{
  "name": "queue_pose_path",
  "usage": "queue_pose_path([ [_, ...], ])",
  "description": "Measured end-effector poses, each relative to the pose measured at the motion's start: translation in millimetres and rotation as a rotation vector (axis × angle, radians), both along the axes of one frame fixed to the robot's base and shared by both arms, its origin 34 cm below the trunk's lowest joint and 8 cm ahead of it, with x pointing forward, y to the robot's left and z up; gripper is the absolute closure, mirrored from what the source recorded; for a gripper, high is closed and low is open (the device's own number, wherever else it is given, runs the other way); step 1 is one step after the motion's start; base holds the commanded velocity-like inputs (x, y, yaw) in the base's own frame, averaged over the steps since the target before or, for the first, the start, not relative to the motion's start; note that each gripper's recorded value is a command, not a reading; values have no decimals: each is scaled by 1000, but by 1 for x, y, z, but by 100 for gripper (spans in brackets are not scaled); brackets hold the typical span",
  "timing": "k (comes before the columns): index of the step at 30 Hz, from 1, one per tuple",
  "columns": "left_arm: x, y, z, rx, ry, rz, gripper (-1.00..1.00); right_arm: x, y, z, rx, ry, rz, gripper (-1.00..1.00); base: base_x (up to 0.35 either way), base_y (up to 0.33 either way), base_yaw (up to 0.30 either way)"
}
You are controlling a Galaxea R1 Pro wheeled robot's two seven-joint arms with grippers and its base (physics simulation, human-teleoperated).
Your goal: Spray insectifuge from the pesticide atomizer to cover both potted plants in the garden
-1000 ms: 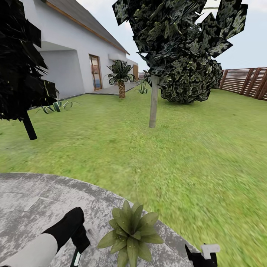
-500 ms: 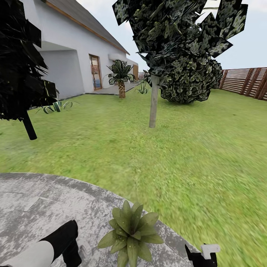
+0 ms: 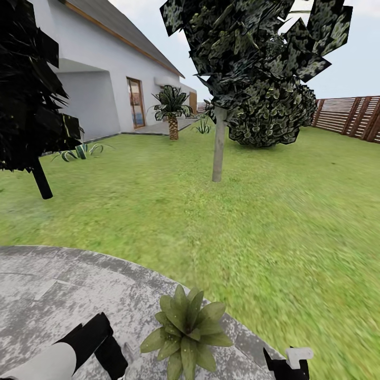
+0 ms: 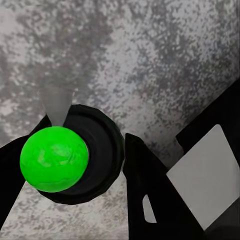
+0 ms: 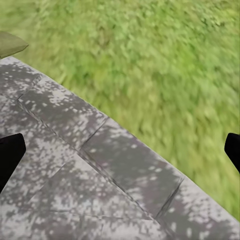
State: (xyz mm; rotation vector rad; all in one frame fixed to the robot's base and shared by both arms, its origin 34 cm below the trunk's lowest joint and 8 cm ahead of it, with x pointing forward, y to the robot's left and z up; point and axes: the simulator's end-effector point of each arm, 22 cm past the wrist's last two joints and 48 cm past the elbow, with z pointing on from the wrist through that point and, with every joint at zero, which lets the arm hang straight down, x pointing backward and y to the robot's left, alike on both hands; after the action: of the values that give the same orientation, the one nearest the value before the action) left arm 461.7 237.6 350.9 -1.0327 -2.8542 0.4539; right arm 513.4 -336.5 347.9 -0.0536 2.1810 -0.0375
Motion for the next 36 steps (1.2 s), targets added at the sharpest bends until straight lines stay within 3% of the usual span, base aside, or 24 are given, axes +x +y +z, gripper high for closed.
queue_pose_path([
  [3, -4, -1, 0, 6, 17, -8, 100, 0, 0, 0, 0, 0, 0, -100, -62, 85, 0],
  [5, -10, 6, -1, 51, 45, -11, 100, 0, 0, 0, 0, 1, 0, -100, -222, 140, 0],
  [8, -13, 10, -1, 76, 62, -4, 100, 0, 0, 0, 0, 0, 0, -100, -83, 48, 0],
  [14, -5, 4, 6, 81, 71, 16, 100, 0, 0, 0, 0, 0, 0, -100, -6, 3, 0],
  [17, -10, -14, 10, 91, 117, 48, 100, 0, 0, 0, 0, 0, 0, -100, 0, 0, 0],
  [18, -13, -29, 11, 88, 128, 35, 100, 0, 0, 0, 0, 0, 0, -100, 0, 0, 0],
  [20, -5, -33, 15, 118, 115, -3, 100, 0, 0, 0, 0, 0, 0, -100, 0, 0, 0],
  [23, 0, -22, 17, 159, 112, -17, 100, 0, 0, 0, 0, 0, 0, -100, 0, 0, 0],
  [27, 0, -14, 17, 172, 116, -11, 100, 0, 0, 0, 0, 0, 0, -100, 0, 0, 0],
  [33, -6, 18, 13, 239, 123, -24, 100, 0, 0, 0, 0, 0, 0, -100, 0, 0, 0],
  [36, -8, 20, 13, 242, 126, -24, 100, 0, 0, 0, 0, 0, 0, -100, 0, 0, 0],
])
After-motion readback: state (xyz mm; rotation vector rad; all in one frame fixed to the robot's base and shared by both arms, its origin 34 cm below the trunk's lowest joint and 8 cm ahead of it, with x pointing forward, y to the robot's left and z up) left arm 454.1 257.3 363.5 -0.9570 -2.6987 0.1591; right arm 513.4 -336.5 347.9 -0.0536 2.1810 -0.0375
